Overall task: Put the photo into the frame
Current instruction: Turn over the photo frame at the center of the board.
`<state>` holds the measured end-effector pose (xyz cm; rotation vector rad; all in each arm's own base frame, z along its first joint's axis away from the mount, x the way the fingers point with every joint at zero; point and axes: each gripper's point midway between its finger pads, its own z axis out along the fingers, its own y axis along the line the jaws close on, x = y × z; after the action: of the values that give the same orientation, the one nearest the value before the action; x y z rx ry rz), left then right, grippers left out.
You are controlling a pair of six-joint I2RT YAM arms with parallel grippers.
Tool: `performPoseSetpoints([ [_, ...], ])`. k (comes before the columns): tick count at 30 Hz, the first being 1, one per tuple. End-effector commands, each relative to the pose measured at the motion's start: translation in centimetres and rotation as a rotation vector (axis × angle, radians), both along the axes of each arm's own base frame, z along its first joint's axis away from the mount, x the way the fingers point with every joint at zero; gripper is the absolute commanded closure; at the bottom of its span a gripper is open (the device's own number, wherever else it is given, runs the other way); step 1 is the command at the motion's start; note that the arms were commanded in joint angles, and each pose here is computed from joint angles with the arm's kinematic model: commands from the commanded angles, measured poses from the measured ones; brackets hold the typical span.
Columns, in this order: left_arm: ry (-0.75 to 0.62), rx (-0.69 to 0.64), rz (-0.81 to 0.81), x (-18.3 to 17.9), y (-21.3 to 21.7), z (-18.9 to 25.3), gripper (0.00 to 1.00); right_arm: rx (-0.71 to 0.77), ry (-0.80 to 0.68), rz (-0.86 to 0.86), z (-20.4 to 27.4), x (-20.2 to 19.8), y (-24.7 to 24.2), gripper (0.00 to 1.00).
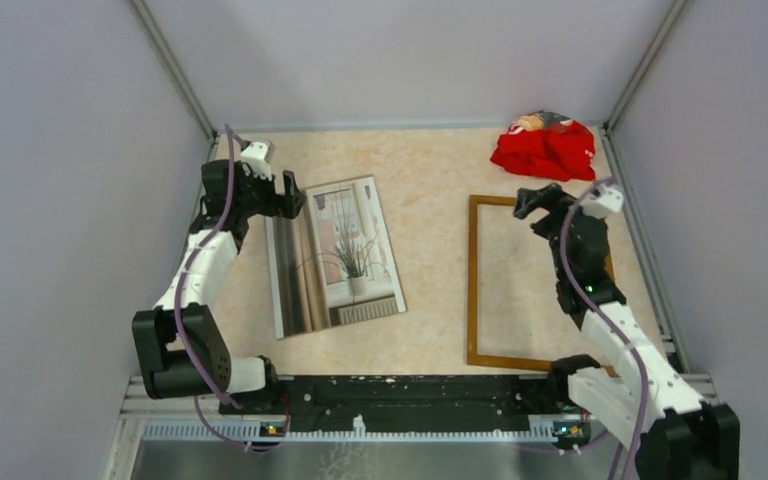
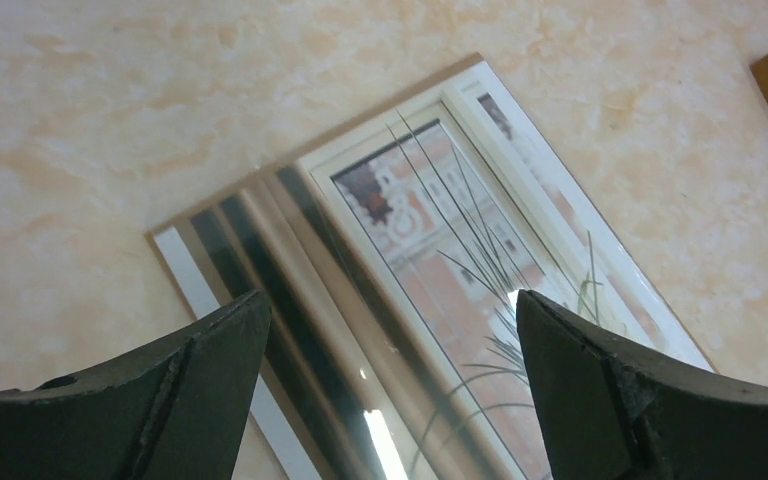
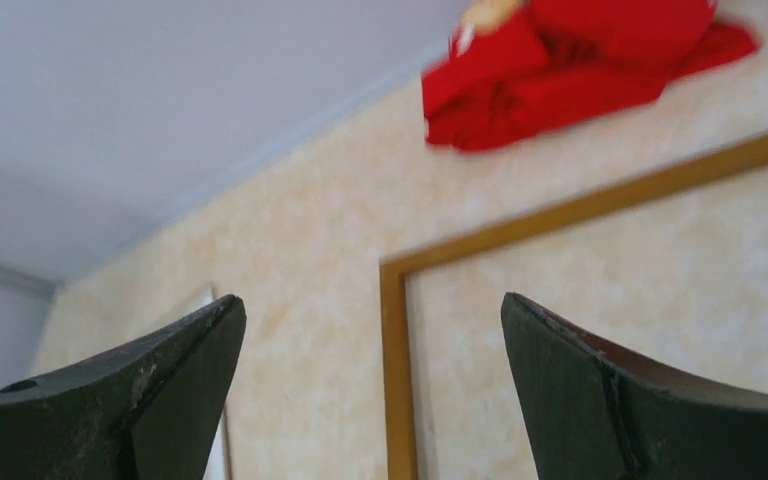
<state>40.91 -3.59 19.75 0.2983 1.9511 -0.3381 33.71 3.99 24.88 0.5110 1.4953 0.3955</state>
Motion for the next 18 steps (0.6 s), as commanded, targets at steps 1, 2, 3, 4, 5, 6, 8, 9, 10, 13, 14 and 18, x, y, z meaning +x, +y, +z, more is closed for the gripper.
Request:
performPoseSetpoints([
  [1, 0.167, -0.083, -0.032, -2.1, -1.2, -0.4, 0.01, -0.188, 0.534, 0.134, -8.8, -0.6, 4.4, 0.01],
  [2, 0.179, -0.082, -0.034, -2.1, -1.2, -0.4, 0.01, -0.266, 0.628, 0.108, -9.9, -0.7, 4.6, 0.01],
  [3, 0.189, -0.078, -0.034, -2.2, -1.2, -0.4, 0.01, -0.319, 0.697, 0.08, -10.6, -0.7, 4.9, 0.01],
  [4, 0.197, -0.071, -0.029, -2.2, -1.1, -0.4, 0.01, -0.349, 0.738, 0.072, -11.2, -0.6, 5.4, 0.01],
  [5, 0.206, -0.067, -0.03, -2.3, -1.0, -0.5, 0.01, -0.365, 0.767, 0.067, -11.7, -0.5, 6.0, 0.01],
  [6, 0.213, -0.064, -0.039, -2.5, -1.1, -0.4, 0.01, -0.372, 0.786, 0.068, -12.3, -0.4, 6.7, 0.01],
  [8, 0.232, -0.059, -0.053, -2.8, -1.2, -0.4, 0.01, -0.368, 0.78, 0.111, -13.2, -0.3, 8.3, 0.01],
  [9, 0.236, -0.057, -0.057, -2.9, -1.2, -0.4, 0.01, -0.354, 0.775, 0.145, -13.7, -0.3, 9.0, 0.01],
  [10, 0.237, -0.053, -0.061, -2.9, -1.2, -0.3, 0.01, -0.344, 0.778, 0.166, -14.4, -0.4, 9.5, 0.01],
  [13, 0.243, -0.045, -0.064, -3.0, -1.1, -0.1, 0.01, -0.347, 0.845, 0.168, -16.6, -0.5, 9.7, 0.03],
  [14, 0.245, -0.044, -0.071, -3.0, -1.2, -0.1, 0.01, -0.354, 0.87, 0.171, -17.4, -0.6, 9.9, 0.04],
  [18, 0.258, -0.055, -0.105, -3.4, -1.7, -0.2, 0.01, -0.372, 0.91, 0.191, -19.8, -0.8, 10.5, 0.1],
])
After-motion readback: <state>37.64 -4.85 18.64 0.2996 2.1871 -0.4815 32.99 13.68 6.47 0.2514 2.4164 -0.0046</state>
